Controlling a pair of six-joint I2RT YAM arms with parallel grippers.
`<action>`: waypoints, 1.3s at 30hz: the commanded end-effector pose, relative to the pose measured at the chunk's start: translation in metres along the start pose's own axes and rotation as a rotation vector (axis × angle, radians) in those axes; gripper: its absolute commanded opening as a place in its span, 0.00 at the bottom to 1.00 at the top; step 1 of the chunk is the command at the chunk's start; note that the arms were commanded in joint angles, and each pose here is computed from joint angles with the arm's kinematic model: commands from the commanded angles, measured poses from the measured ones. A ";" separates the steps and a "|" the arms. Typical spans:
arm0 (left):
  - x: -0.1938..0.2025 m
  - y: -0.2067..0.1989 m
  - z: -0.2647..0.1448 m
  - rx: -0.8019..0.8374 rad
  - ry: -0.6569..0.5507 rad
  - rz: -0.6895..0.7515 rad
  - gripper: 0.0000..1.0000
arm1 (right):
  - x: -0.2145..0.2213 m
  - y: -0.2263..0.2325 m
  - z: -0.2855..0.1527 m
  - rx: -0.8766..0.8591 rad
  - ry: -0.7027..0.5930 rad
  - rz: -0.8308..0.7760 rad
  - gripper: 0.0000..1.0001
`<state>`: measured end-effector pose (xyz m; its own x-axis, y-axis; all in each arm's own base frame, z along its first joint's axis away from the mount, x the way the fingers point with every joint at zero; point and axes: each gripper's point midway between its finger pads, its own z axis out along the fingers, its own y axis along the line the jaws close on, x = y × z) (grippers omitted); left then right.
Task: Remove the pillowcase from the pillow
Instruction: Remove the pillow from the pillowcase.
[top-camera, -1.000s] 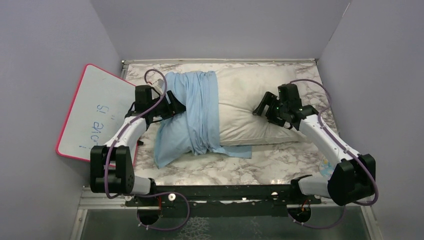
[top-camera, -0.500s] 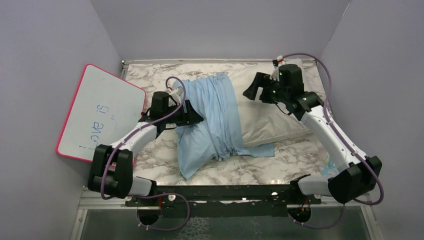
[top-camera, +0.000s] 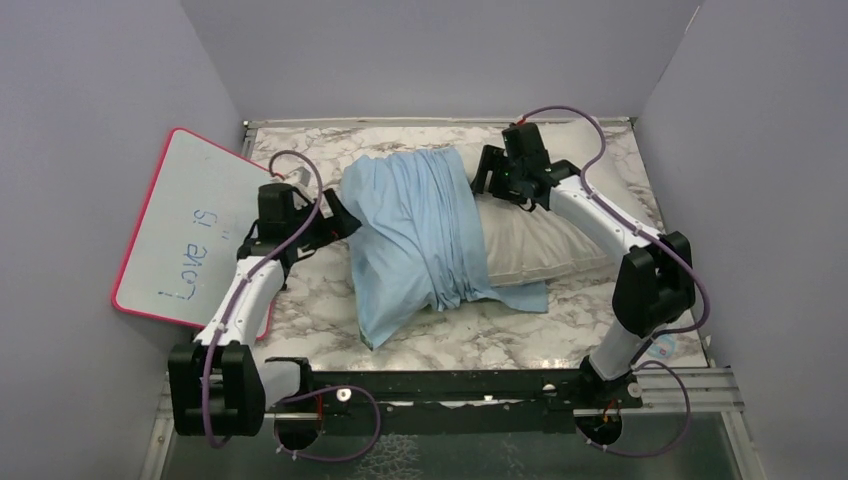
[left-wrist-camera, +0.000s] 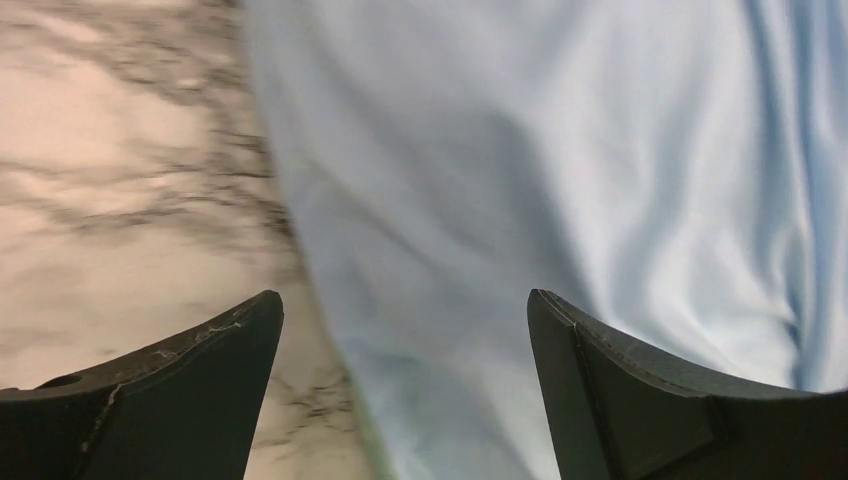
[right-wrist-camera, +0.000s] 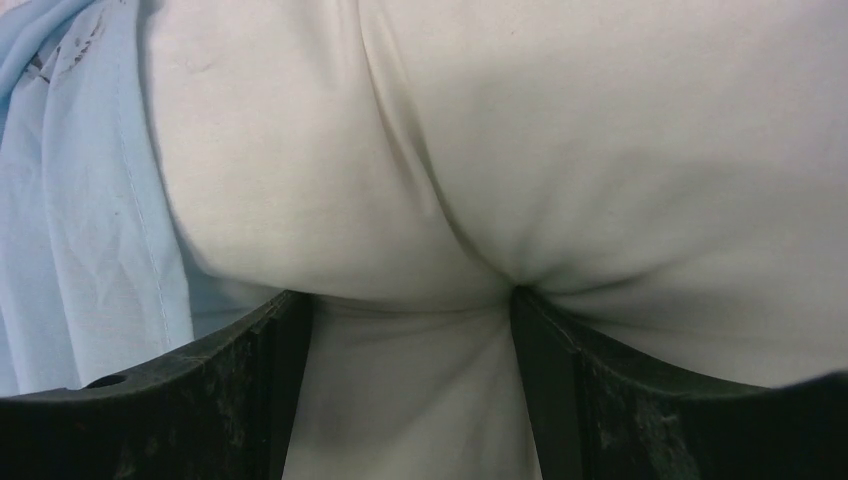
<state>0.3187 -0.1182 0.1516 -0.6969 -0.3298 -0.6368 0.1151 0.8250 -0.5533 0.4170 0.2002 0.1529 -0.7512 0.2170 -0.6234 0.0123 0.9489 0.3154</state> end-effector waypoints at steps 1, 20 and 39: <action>-0.005 0.058 -0.013 -0.127 -0.007 -0.146 0.94 | 0.085 -0.058 0.015 0.197 0.252 0.025 0.77; 0.037 0.035 0.020 0.223 -0.048 -0.372 0.94 | 0.110 -0.049 0.012 0.109 0.320 0.057 0.78; 0.026 0.011 0.026 0.194 -0.102 -0.294 0.00 | 0.116 -0.055 0.007 0.122 0.315 0.069 0.78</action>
<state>0.3181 -0.1441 0.1057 -0.7079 -0.5565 -0.4350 0.0842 0.5450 -0.8342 0.4084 0.2059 0.1531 -0.7235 0.2889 -0.6269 -0.0090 0.9042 0.4271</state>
